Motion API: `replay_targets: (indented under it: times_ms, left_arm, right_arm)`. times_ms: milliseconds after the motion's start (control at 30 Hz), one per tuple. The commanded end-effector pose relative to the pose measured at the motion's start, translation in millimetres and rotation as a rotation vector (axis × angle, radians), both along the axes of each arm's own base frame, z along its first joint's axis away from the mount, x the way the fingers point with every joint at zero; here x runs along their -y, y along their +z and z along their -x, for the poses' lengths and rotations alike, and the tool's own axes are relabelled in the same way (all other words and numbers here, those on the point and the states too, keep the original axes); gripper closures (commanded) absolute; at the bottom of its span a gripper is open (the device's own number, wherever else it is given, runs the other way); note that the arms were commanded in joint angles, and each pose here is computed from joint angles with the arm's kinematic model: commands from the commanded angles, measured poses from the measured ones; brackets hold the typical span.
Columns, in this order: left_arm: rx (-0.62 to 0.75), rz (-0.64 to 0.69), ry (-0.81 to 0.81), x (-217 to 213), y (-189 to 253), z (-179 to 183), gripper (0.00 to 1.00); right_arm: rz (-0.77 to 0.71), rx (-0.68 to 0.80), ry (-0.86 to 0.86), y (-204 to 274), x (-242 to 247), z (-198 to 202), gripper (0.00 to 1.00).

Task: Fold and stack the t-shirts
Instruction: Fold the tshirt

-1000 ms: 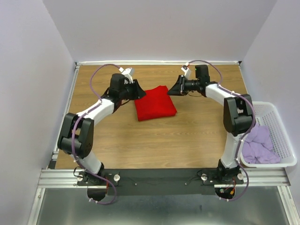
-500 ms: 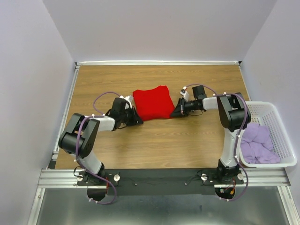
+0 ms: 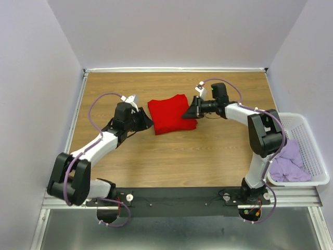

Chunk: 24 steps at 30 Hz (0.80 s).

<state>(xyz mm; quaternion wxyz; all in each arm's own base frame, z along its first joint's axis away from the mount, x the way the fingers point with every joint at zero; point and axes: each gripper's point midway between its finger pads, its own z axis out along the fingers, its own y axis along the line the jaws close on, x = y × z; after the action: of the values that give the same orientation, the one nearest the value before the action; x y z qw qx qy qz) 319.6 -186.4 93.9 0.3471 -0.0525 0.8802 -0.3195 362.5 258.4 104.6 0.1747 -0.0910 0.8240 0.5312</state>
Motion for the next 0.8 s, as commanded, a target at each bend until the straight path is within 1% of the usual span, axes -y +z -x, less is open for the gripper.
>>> replay_targets:
  times_ms: [0,33,67,100,133,167,233,267,300,333,367,433,467,500,533,567,633,667,767]
  left_arm:
    - [0.182,-0.159,0.185,-46,53,-17,0.52]
    - [0.206,-0.173,0.222,-54,61,-18,0.52]
    - [0.236,-0.209,0.254,-64,67,-19,0.48]
    - [0.266,-0.23,0.279,-71,76,-20,0.46]
    - [0.299,-0.258,0.323,-82,88,-18,0.44]
    - [0.314,-0.273,0.336,-87,93,-17,0.41]
    - [0.348,-0.317,0.354,-97,103,-15,0.32]
    - [0.374,-0.319,0.36,-100,112,-12,0.3]
    - [0.38,-0.332,0.372,-104,114,-11,0.24]
    - [0.385,-0.345,0.371,-106,114,-8,0.22]
    - [0.403,-0.347,0.375,-108,118,-5,0.21]
    - [0.422,-0.361,0.389,-114,121,-2,0.2]
    - [0.455,-0.358,0.399,-117,130,2,0.2]
    - [0.465,-0.363,0.408,-120,130,5,0.17]
    - [0.483,-0.364,0.42,-122,134,6,0.16]
    - [0.512,-0.363,0.424,-125,142,9,0.13]
    - [0.535,-0.368,0.432,-128,149,12,0.1]
    - [0.542,-0.379,0.431,-129,150,12,0.07]
    - [0.534,-0.391,0.439,-132,146,13,0.06]
  right_arm:
    - [-0.123,0.047,0.086,48,-58,16,0.66]
    - [-0.158,0.053,0.094,54,-68,16,0.66]
    - [-0.185,0.042,0.099,53,-76,20,0.64]
    - [-0.207,0.041,0.116,53,-88,24,0.63]
    - [-0.213,0.032,0.111,42,-97,18,0.62]
    - [-0.2,0.009,0.113,30,-101,20,0.62]
    - [-0.195,-0.001,0.109,16,-112,15,0.61]
    - [-0.173,-0.043,0.096,-10,-114,11,0.61]
    - [-0.17,-0.045,0.09,-18,-116,7,0.6]
    - [-0.159,-0.061,0.077,-29,-117,4,0.6]
    - [-0.135,-0.106,0.068,-55,-117,3,0.6]
    - [-0.119,-0.142,0.056,-77,-118,1,0.6]
    - [-0.103,-0.2,0.053,-100,-116,5,0.6]
    - [-0.094,-0.219,0.048,-109,-116,6,0.6]
    - [-0.08,-0.244,0.04,-119,-113,11,0.6]
    - [-0.066,-0.253,0.026,-126,-111,12,0.6]
    - [-0.043,-0.265,0.005,-135,-105,16,0.6]
    - [-0.038,-0.262,-0.001,-133,-105,16,0.6]
    - [-0.044,-0.205,0.005,-105,-108,7,0.59]
